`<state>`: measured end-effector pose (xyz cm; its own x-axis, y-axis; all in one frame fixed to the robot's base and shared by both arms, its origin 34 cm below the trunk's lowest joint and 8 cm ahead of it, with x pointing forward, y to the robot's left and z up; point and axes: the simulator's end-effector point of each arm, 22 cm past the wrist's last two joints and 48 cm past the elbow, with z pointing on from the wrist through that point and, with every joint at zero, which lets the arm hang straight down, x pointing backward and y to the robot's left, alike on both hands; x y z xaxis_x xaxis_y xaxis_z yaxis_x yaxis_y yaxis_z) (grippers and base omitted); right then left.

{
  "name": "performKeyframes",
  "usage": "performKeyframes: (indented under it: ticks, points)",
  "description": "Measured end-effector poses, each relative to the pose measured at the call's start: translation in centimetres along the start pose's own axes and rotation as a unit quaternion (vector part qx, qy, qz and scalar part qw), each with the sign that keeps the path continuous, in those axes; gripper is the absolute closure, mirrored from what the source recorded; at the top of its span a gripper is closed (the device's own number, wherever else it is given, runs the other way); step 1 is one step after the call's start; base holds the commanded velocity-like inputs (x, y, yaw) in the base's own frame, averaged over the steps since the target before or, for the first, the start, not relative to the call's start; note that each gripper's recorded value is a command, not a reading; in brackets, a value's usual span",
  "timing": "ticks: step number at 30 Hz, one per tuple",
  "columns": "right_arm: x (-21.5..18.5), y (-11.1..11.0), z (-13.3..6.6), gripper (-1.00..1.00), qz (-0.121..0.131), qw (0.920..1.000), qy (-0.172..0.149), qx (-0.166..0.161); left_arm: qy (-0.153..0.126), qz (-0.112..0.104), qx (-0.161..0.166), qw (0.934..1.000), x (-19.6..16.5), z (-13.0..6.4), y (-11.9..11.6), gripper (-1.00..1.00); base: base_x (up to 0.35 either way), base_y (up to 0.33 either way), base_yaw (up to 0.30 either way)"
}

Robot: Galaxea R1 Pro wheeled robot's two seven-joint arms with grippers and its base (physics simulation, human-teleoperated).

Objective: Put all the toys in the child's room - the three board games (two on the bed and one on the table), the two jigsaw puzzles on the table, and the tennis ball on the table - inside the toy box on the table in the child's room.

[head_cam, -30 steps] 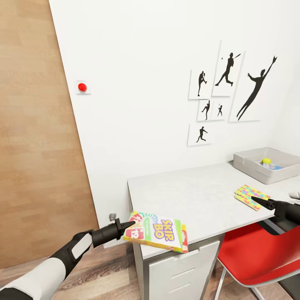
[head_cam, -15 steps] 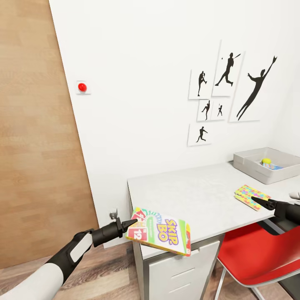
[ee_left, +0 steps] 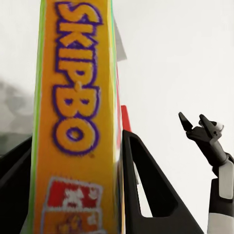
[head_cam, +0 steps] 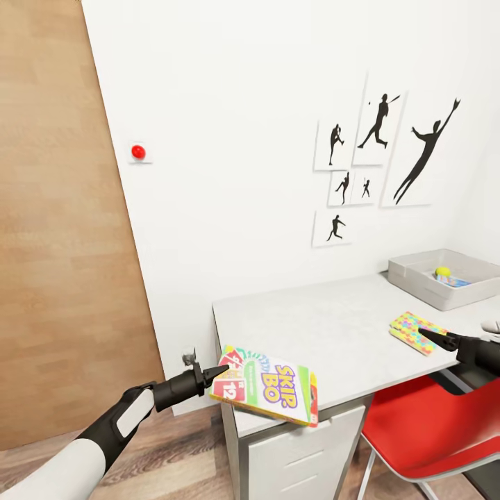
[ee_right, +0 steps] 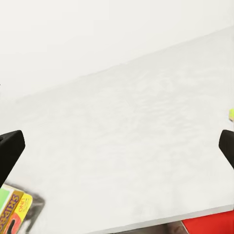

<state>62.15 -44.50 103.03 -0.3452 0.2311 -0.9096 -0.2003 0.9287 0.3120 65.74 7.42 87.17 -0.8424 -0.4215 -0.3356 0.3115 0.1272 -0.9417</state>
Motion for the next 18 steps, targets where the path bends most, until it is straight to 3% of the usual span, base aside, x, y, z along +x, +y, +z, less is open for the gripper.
performKeyframes:
  ticks: [2, 3, 6, 18]
  points:
    - [-0.6, 0.2, 0.0, -1.0, -0.013, 0.9999, -0.009, -0.002, -0.001, 0.0, 0.0, 1.0, -0.1, 0.0, -0.3, 1.0, 0.0, 0.0, 0.0]
    - [-1.1, 0.5, 0.1, -1.0, -0.027, 0.9995, -0.018, -0.004, -0.01, -0.002, 0.001, 0.9999, -0.5, -0.3, -0.3, 1.0, 0.0, 0.0, 0.0]
    - [-1.7, 0.8, 0.1, -1.0, -0.035, 0.999, -0.025, -0.006, -0.034, -0.01, 0.004, 0.9993, -1.5, -1.1, -0.6, 1.0, 0.0, 0.0, 0.0]
    - [-3.5, 1.6, -0.3, -1.0, -0.041, 0.9987, -0.028, -0.009, -0.059, -0.008, 0.029, 0.9978, -2.7, -1.5, -4.0, 1.0, 0.0, 0.0, 0.0]
